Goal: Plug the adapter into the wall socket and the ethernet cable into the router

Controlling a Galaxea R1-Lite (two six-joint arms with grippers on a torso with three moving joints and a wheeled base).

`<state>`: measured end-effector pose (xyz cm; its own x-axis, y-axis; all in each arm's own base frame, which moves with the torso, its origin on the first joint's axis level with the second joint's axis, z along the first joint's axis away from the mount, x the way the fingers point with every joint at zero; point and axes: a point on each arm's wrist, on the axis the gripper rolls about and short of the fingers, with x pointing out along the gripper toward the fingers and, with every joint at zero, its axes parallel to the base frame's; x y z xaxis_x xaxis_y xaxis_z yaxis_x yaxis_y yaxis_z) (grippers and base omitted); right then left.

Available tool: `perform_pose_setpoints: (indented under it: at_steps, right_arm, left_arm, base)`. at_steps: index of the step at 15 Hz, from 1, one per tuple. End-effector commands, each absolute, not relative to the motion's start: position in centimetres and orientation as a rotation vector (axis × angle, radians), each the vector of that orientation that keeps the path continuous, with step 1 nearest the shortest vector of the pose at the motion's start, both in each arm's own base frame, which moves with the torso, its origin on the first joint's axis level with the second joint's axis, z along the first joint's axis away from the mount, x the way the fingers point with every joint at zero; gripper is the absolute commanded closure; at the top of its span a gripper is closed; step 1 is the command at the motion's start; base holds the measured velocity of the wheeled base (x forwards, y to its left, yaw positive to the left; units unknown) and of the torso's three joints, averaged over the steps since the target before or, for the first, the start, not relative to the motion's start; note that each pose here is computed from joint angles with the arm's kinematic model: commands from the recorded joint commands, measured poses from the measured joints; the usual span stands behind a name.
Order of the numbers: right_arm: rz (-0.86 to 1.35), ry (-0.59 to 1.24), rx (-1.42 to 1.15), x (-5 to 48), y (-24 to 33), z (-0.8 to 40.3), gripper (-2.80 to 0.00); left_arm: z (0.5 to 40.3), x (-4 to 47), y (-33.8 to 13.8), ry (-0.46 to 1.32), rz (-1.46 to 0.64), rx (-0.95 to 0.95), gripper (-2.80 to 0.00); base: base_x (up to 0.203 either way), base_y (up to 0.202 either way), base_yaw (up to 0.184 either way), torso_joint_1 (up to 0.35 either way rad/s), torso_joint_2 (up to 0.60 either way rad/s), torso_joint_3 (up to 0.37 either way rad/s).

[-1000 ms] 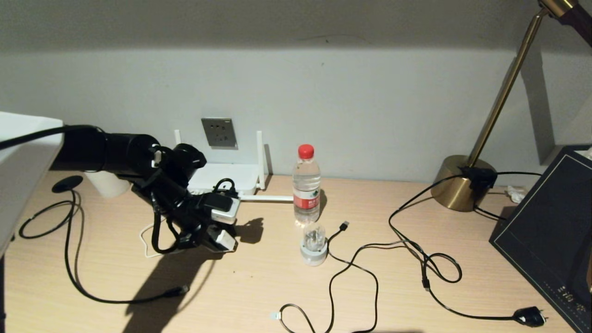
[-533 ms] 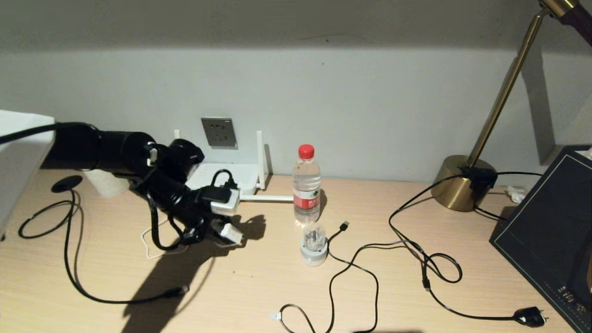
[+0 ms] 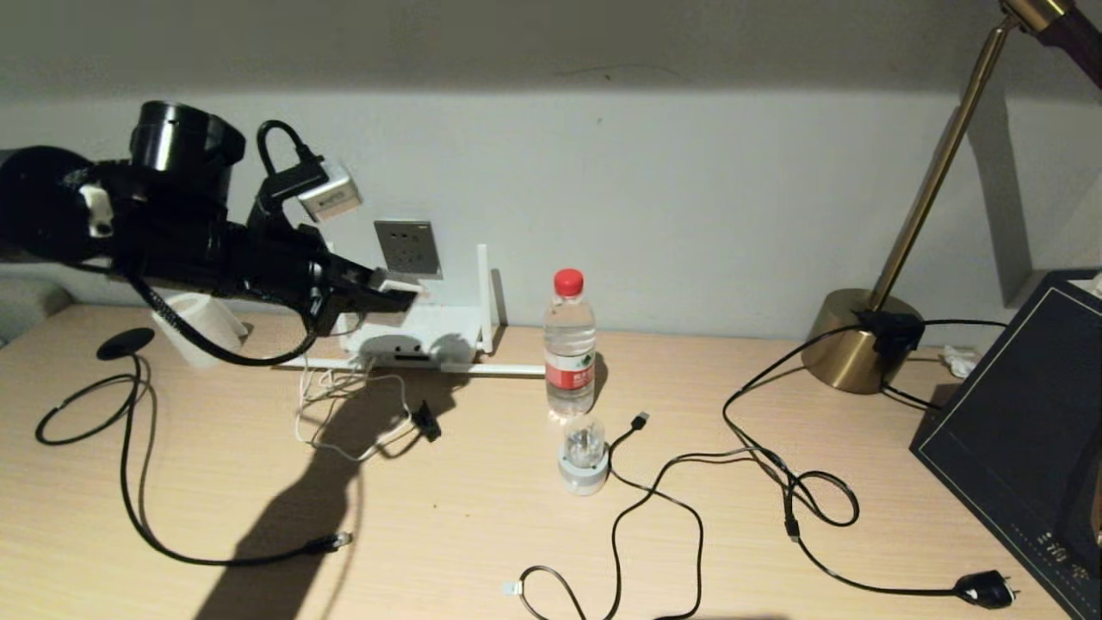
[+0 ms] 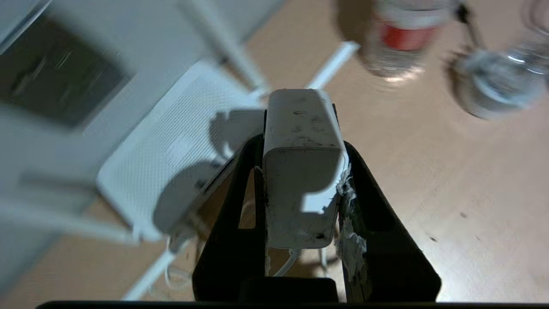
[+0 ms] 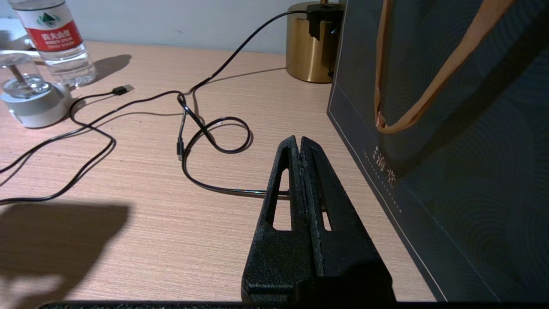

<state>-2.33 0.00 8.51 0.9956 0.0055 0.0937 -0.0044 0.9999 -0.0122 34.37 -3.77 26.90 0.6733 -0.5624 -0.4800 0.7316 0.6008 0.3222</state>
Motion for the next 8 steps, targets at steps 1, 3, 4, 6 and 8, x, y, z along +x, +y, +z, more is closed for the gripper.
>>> perform_pose_setpoints:
  at_steps: [1, 3, 4, 6, 8]
  right_arm:
    - [0.006, -0.058, -0.012, -2.0, 0.0, 7.5, 0.0]
    - [0.006, -0.058, -0.012, -2.0, 0.0, 7.5, 0.0]
    - [0.006, -0.058, -0.012, -2.0, 0.0, 7.5, 0.0]
    - [0.006, -0.058, -0.012, -2.0, 0.0, 7.5, 0.0]
    - [0.006, -0.058, -0.012, -2.0, 0.0, 7.5, 0.0]
  left_arm:
    - [25.8, 34.8, -1.7, 0.273, -0.645, 0.472, 0.0]
    - [22.7, 36.4, -0.3, 0.077, -0.511, 0.471, 0.0]
    - [21.6, 37.0, -0.1, -0.028, -0.441, 0.448, 0.0]
    - [18.5, 38.5, -0.2, -0.185, -0.283, 0.342, 0.0]
    - [15.8, 39.8, -0.2, -0.195, -0.173, 0.23, 0.0]
  base:
    - [0.0, 0.0, 0.0, 0.0, 0.0, 0.0]
    - [0.0, 0.0, 0.0, 0.0, 0.0, 0.0]
    - [0.0, 0.0, 0.0, 0.0, 0.0, 0.0]
    - [0.0, 0.0, 0.0, 0.0, 0.0, 0.0]
    - [0.0, 0.0, 0.0, 0.0, 0.0, 0.0]
